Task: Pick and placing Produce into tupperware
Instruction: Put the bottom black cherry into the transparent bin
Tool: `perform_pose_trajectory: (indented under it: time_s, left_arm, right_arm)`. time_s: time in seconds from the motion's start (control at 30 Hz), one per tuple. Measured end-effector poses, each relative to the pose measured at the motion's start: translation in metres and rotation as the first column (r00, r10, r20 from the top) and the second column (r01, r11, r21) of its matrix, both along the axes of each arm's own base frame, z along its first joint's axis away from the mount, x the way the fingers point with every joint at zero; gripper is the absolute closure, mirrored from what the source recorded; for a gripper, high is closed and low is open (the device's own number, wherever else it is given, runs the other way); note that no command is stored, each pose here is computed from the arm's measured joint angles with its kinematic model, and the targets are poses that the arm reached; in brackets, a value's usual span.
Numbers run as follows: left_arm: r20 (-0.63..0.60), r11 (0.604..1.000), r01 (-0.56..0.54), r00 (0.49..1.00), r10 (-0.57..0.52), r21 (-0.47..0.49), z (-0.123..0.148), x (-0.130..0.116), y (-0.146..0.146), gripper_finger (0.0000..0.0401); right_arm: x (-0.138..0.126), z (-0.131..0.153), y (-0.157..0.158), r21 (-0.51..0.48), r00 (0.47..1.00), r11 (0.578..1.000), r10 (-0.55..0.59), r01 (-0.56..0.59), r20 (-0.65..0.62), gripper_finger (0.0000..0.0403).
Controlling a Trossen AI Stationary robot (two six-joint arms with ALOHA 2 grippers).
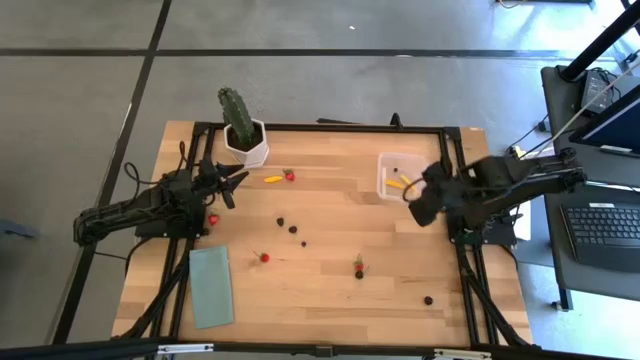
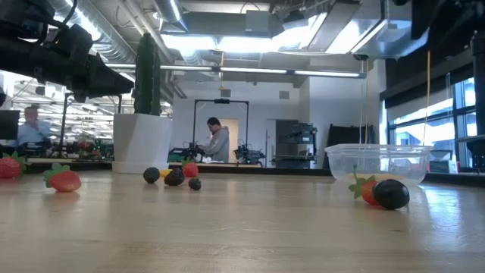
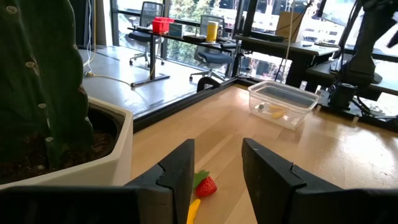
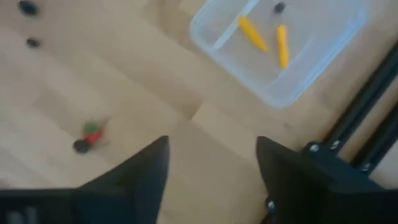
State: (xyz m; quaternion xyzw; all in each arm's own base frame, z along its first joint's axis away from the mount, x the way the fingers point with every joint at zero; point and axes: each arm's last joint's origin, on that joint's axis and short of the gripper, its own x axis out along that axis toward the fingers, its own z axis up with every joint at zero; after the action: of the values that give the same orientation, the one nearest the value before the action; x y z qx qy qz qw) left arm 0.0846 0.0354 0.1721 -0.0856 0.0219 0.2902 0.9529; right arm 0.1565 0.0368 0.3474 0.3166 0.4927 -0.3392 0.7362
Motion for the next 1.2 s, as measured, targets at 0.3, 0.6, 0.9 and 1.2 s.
perform_pose_trajectory:
  time_s: [0.3,0.6,0.9,1.2]
  left_arm:
    - [0.013,1.000,-0.001,1.000,0.002,-0.020,0.000,0.000,0.000,0.0275]
    - [0.031,0.998,0.025,0.999,-0.024,-0.050,0.000,0.000,-0.001,0.0275]
    - [0.031,0.998,0.025,0.999,-0.024,-0.050,0.000,0.000,-0.001,0.0275]
    - [0.031,0.998,0.025,0.999,-0.023,-0.050,0.000,0.000,-0.001,0.0275]
  right_arm:
    - [0.006,-0.017,0.064,-0.067,0.988,0.986,0.153,-0.153,-0.008,0.0098]
    - [-0.027,-0.044,0.141,-0.178,0.986,0.974,0.154,-0.141,0.059,0.0097]
    - [-0.039,-0.096,0.223,-0.104,0.952,0.955,0.287,-0.276,0.109,0.0097]
    - [-0.037,-0.143,0.256,-0.037,0.943,0.943,0.328,-0.331,-0.057,0.0097]
